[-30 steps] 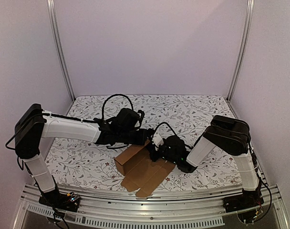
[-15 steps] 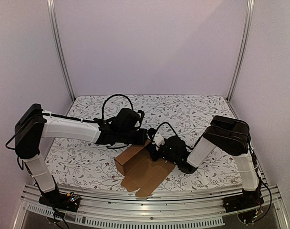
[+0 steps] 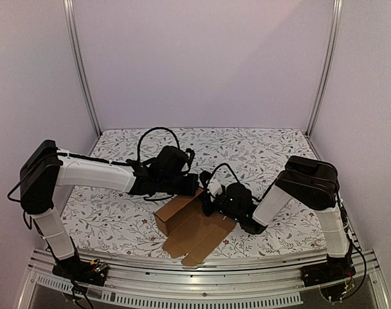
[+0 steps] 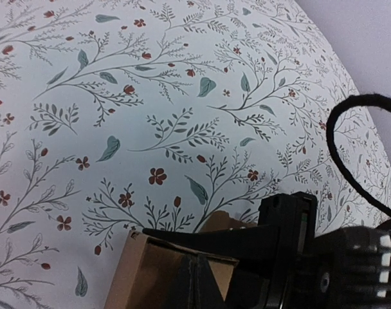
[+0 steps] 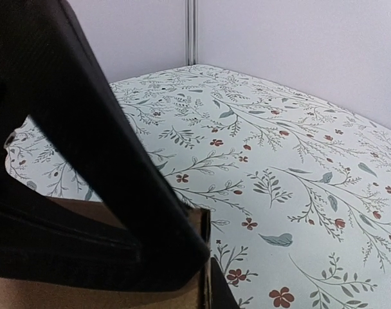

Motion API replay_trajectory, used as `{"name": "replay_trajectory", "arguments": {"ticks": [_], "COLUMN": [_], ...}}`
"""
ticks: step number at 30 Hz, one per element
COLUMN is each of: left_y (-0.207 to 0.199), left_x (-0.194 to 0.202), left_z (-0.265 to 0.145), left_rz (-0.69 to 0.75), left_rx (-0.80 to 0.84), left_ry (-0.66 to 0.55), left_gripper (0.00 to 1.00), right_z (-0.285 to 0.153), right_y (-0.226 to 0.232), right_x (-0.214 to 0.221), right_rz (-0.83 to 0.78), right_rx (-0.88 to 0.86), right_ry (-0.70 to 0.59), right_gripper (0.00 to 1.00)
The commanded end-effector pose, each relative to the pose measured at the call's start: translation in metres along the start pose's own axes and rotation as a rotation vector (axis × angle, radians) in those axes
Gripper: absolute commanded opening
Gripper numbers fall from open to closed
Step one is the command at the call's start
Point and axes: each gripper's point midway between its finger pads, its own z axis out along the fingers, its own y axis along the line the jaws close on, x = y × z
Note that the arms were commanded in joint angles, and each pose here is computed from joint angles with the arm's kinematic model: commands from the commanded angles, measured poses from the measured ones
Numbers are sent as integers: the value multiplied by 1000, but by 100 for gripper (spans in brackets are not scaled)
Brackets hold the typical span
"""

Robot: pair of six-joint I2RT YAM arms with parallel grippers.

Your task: Fold the paper box

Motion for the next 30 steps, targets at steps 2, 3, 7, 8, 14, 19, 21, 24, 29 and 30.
{"name": "replay_trajectory", "arguments": {"ticks": [2,3,7,8,14,19,21,24,29,30], "left_y": [24,24,25,25,25,25,25,25,25,25], "left_x": [38,38,39,39,38,38,38,38,37,37], "left_z": [9,9,9,9,9,9,8,8,8,8], "left_rz": [9,10,9,10,8,9,10,11,11,11], "left_rx": [-64,-65,-69,-68,-67,-67,-67,-68,-68,-69], "left_ry": [122,122,123,123,121,121,121,120,119,119], "left_gripper": [0,0,0,0,0,0,0,0,0,0], "right_z": [-2,-2,-3,-3,-3,-1,0,1,1,2], "right_y": [2,2,3,2,1,-1,-3,-3,-2,-1], "right_x": [-15,-14,-12,-12,5,20,24,33,38,38], "right_rz": [2,-1,-5,-5,-11,-14,-19,-24,-22,-22], "right_rx": [2,3,1,4,14,27,37,41,33,31], "right_ry": [-29,-27,-21,-21,20,52,60,81,90,91], "right_gripper": [0,0,5,14,28,28,28,28,27,27]}}
